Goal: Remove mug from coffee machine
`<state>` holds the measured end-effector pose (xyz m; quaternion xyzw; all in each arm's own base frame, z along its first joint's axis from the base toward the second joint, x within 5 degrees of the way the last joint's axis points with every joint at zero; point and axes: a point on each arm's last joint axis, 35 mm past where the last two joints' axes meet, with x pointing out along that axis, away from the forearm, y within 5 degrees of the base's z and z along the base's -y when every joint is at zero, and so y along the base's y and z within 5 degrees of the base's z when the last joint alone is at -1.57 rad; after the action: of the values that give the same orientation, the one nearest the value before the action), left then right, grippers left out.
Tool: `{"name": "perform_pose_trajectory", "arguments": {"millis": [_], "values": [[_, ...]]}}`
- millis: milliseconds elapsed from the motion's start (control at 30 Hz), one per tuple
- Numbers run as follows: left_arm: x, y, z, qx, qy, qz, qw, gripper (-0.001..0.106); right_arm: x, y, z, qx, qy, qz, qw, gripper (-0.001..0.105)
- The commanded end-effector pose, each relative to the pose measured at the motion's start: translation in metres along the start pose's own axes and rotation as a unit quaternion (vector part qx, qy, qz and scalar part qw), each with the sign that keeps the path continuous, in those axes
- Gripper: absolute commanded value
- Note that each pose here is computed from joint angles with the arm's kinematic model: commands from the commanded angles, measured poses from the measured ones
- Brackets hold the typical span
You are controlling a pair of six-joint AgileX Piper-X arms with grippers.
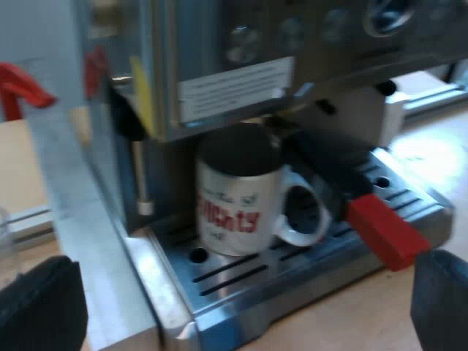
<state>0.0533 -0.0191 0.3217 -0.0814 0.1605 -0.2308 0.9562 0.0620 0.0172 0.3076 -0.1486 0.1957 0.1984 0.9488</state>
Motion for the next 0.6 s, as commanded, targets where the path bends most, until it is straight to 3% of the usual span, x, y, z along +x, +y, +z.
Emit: {"name": "perform_pose_trajectory", "arguments": {"millis": [33,267,467,600], "values": [[0.008,0.001,0.0,-0.005,0.009,-0.034,0.9994,0.09,0.004,0.001,0.011,-0.034,-0.019,0.04,0.9984,0.072],[0.03,0.009,-0.016,-0.008,0.024,-0.074,0.997,0.09,0.028,0.012,0.032,-0.074,-0.057,0.116,0.9889,0.072],[0.045,0.017,-0.033,-0.003,0.014,-0.082,0.9965,0.09,0.047,0.03,0.038,-0.102,-0.049,0.183,0.9766,0.072],[0.053,0.019,-0.045,0.001,0.012,-0.119,0.9928,0.09,0.056,0.037,0.041,-0.109,-0.048,0.193,0.9739,0.072]]}}
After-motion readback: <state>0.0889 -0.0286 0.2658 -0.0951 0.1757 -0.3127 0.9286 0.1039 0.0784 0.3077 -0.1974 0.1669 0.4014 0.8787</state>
